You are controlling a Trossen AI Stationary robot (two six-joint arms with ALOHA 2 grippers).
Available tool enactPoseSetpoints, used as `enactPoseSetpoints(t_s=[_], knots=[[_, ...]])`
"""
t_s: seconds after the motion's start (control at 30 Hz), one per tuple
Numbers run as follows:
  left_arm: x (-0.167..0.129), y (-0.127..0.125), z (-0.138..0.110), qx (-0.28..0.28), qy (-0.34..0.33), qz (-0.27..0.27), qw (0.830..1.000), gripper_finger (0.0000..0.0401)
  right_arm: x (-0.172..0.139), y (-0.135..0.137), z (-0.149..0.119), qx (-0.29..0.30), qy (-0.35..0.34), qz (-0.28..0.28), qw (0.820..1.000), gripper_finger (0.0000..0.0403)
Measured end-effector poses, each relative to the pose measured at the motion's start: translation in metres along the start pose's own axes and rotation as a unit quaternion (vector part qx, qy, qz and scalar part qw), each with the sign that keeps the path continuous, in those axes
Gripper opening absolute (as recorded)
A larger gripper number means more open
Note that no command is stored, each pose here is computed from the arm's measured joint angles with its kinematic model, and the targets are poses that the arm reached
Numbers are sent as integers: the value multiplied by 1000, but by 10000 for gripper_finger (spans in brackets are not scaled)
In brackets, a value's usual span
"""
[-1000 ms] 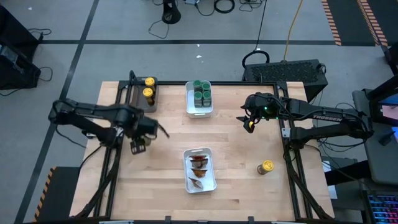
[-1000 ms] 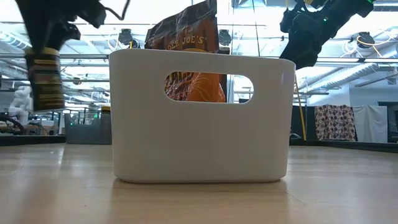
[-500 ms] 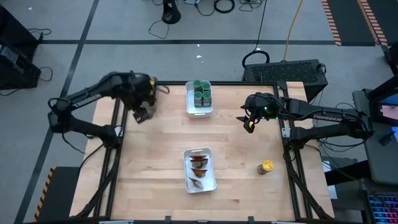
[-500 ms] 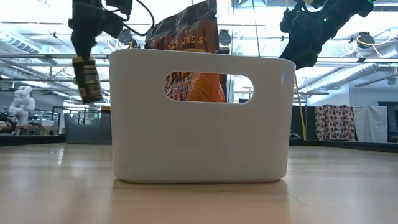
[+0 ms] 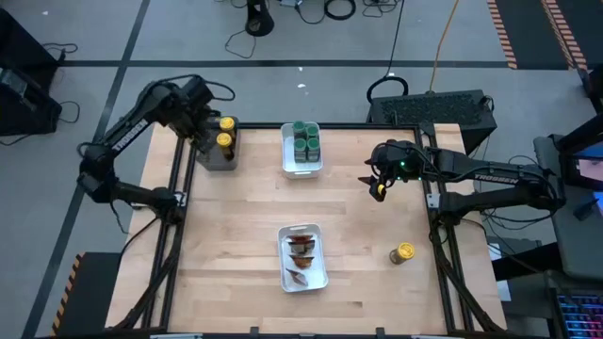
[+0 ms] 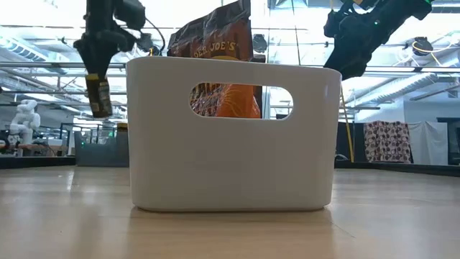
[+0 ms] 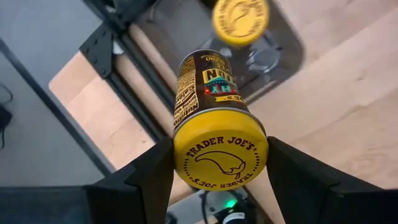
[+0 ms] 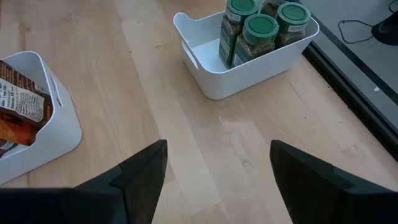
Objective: Sort spices by type
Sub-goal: Put the left yellow spice bottle into the transparent black bin
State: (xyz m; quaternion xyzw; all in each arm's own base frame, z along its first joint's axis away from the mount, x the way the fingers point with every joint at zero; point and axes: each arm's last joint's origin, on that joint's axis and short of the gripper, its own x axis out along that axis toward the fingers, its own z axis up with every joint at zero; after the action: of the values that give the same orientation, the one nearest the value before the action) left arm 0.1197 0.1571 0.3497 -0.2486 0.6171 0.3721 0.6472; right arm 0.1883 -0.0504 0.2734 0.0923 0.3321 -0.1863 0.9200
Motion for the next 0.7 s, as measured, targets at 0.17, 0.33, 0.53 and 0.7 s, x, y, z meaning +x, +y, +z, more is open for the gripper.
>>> enactPoseSetpoints(t_s=[0.17,0.33,0.53,0.7], knots=[[22,13,22,-5,35,2,999,226,0,0,0,0,0,0,1000,267],[46,19,45,16,57,14,998,226,0,0,0,0,0,0,1000,267],[75,29,66,11,84,2,996,226,0,0,0,-6,0,0,1000,267],[95,36,79,3,87,0,996,226,0,0,0,-11,0,0,1000,267]])
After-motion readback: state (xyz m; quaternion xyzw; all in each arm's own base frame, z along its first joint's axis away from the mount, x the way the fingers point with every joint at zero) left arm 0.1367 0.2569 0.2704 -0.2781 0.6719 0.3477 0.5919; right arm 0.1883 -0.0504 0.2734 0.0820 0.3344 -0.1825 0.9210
